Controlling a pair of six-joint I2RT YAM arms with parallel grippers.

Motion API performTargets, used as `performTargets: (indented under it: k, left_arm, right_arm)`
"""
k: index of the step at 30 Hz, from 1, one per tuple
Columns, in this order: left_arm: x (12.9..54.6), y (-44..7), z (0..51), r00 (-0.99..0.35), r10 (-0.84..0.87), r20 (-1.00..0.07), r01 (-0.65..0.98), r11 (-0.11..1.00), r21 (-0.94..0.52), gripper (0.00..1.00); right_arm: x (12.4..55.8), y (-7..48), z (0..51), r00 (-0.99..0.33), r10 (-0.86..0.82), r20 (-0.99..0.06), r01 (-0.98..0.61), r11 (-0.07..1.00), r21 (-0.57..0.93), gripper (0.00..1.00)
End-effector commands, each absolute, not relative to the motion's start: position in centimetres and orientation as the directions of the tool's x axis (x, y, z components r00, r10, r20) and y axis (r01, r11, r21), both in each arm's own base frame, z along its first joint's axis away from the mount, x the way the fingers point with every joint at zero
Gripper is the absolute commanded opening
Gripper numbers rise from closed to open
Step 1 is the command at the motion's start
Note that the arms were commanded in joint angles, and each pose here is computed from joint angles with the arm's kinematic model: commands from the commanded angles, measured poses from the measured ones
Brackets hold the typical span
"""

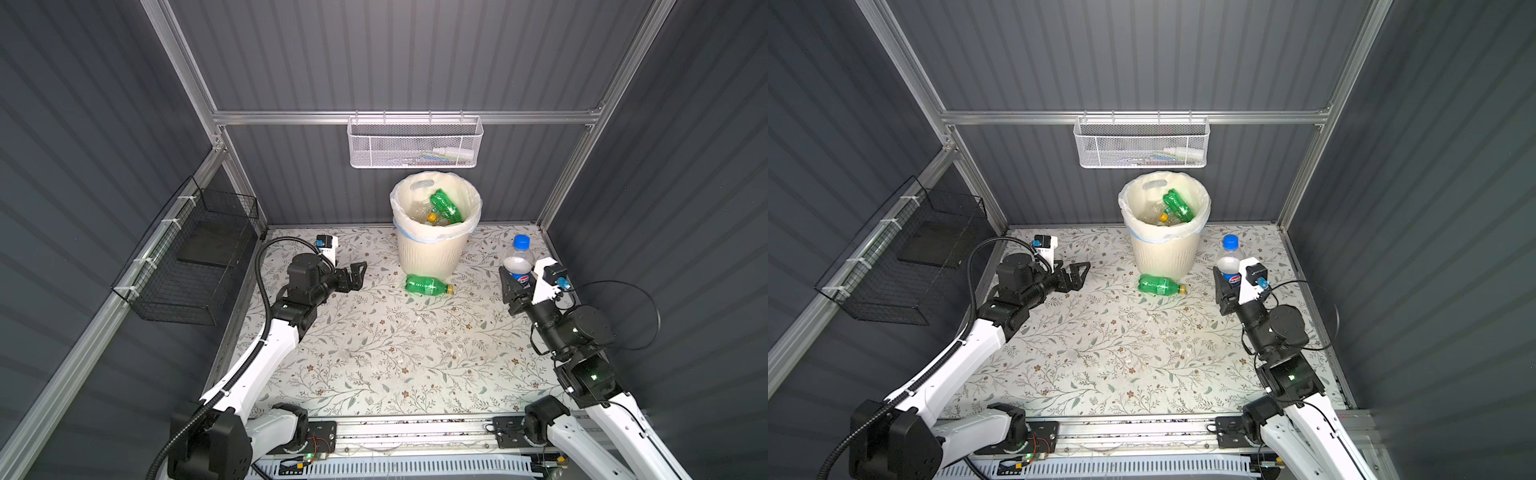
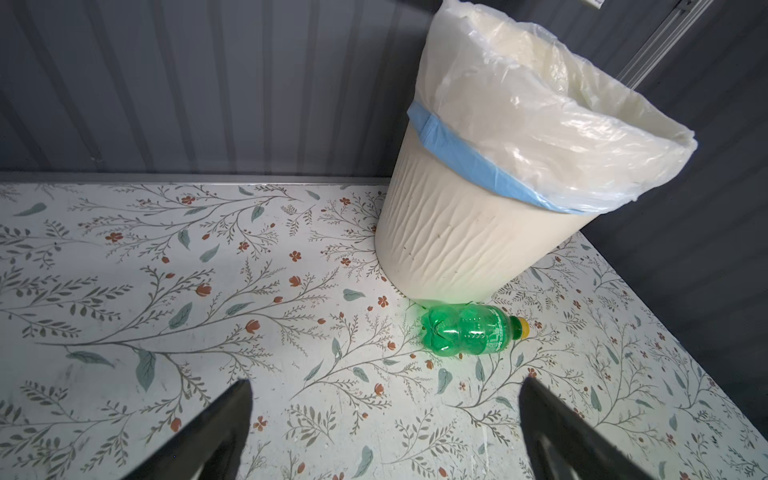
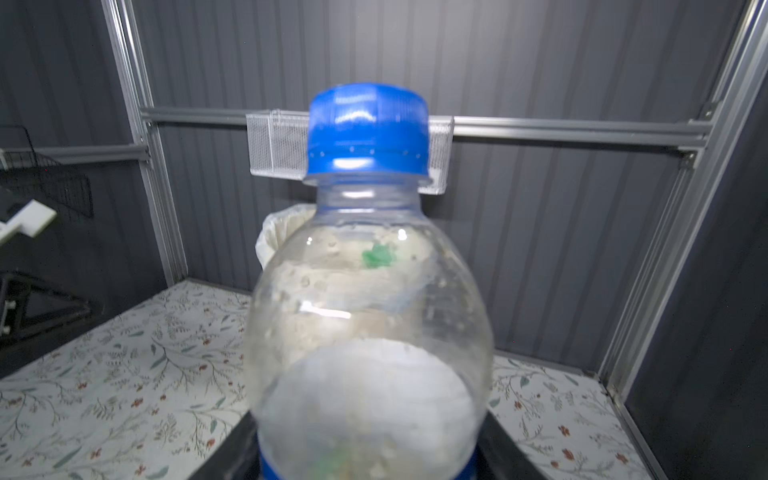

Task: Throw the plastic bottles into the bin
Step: 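Lift the Pepsi bottle and release it over the bin with the right gripper, then reach the left gripper to the last Sprite bottle while the right arm withdraws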

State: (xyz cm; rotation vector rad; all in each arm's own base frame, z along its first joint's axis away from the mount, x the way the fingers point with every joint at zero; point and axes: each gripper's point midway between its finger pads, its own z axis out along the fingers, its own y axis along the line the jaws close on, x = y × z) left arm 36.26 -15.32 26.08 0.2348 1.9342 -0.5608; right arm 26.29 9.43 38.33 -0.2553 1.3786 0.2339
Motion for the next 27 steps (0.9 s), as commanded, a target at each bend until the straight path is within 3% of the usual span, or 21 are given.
performTargets:
  k: [1,4,8,11,12,21,27]
  left_arm:
    - [35.2,-16.1,27.2,-0.369,-0.013,-0.929,0.454,0.87,-0.193,0.99]
    - [34.2,-17.8,26.8,-0.338,0.095,-0.936,0.471,0.878,-0.081,0.99]
    - [33.1,-20.2,25.5,-0.332,0.213,-0.919,0.499,0.866,0.021,1.0]
    - [32.5,-21.5,25.0,-0.31,0.299,-0.902,0.518,0.849,0.103,1.0]
    - [32.2,-21.8,24.8,-0.305,0.326,-0.895,0.526,0.841,0.127,1.0]
    - [32.2,-25.5,21.7,-0.281,0.447,-0.849,0.628,0.755,0.189,1.0]
    - [33.8,-28.7,20.9,-0.229,0.481,-0.846,0.668,0.71,0.222,1.0]
  right_arm:
    - [26.4,10.4,45.2,0.332,0.094,-0.939,-0.354,0.935,-0.032,0.62]
    - [30.2,12.4,49.9,0.32,0.122,-0.94,-0.39,0.921,-0.013,0.63]
    - [40.6,18.4,50.3,0.013,0.042,-0.999,-0.487,0.873,0.03,0.66]
    - [45.2,20.0,49.9,-0.148,-0.069,-0.987,-0.487,0.873,0.012,0.93]
    - [45.6,20.2,49.9,-0.174,-0.081,-0.981,-0.492,0.871,0.015,0.99]
    - [44.1,14.8,49.9,-0.114,0.1,-0.988,-0.389,0.911,0.137,0.99]
    - [41.5,8.8,46.1,-0.119,0.196,-0.973,-0.234,0.947,0.219,0.99]
